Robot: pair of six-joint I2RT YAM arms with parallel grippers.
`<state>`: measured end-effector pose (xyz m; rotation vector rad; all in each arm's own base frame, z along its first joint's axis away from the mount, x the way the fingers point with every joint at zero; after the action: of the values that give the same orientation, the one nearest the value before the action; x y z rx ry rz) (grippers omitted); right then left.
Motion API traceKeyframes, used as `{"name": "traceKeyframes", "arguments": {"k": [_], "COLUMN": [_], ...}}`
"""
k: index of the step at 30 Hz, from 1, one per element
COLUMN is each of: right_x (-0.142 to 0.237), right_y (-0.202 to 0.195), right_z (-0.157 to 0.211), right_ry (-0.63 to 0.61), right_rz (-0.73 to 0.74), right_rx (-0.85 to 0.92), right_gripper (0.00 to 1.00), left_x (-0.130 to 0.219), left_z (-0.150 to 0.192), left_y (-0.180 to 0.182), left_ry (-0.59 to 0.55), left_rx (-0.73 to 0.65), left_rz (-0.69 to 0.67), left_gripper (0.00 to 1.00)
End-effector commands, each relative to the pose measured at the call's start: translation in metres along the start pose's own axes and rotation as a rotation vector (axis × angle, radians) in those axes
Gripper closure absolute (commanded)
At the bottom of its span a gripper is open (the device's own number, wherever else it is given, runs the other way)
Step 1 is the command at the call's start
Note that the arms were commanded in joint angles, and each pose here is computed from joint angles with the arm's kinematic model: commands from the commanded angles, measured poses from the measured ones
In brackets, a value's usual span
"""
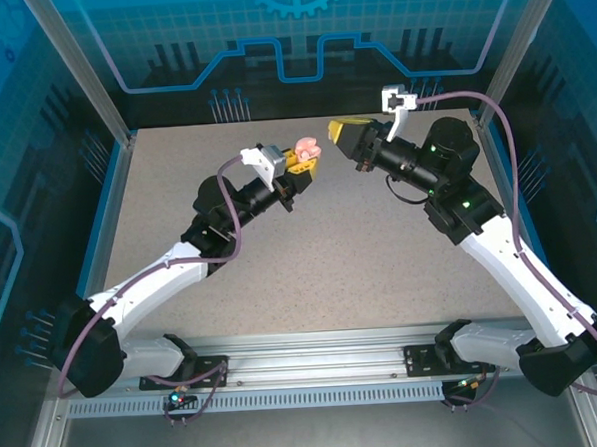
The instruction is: Insert the wireless bluetooth earbuds into the charging case
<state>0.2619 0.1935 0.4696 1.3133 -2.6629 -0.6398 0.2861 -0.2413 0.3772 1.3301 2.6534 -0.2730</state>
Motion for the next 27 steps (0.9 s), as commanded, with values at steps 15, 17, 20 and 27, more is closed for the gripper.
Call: {"name": "traceKeyframes", "arguments": {"k": [15, 17, 20, 27], "right_x": [-0.011, -0.013, -0.016, -0.020], "right_y": [0.017, 0.014, 0.011, 0.005], "right_z": [0.017, 0.020, 0.025, 0.031], "right_ry": [0.033, 0.040, 0.053, 0.066], "right_rz": [-0.081, -0.074, -0.071, -0.052], "right_rx": [0.081, 0.077, 0.070, 0.056], "right_gripper": [0.84, 0.84, 0.85, 0.85], "left_x": [-0.001, -0.001, 0.000, 0.002], "left_z": [-0.027, -0.027, -0.027, -0.027], "left_y": [-0.013, -0.013, -0.014, -0.015], "left_ry": [-0.084, -0.084, -0.085, -0.091], "left_rx": [0.004, 0.000, -0.006, -0.030], "left_rz": [0.074, 0.079, 0.085, 0.088], "left_gripper": [1.00, 1.00, 1.00, 1.00]}}
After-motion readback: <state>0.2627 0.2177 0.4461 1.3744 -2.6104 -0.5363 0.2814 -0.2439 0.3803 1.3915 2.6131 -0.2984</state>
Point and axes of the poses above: each hand's point on the last joint's axis, 136 mm out from that joint toward the fingers, its own x axis back along the fingers, its own y axis along the line the jaws close on, z = x × y, the point moved 6 cm from there along x, back along the fingers, and after that the axes turned 6 degrees about x, right-handed, at the moved point
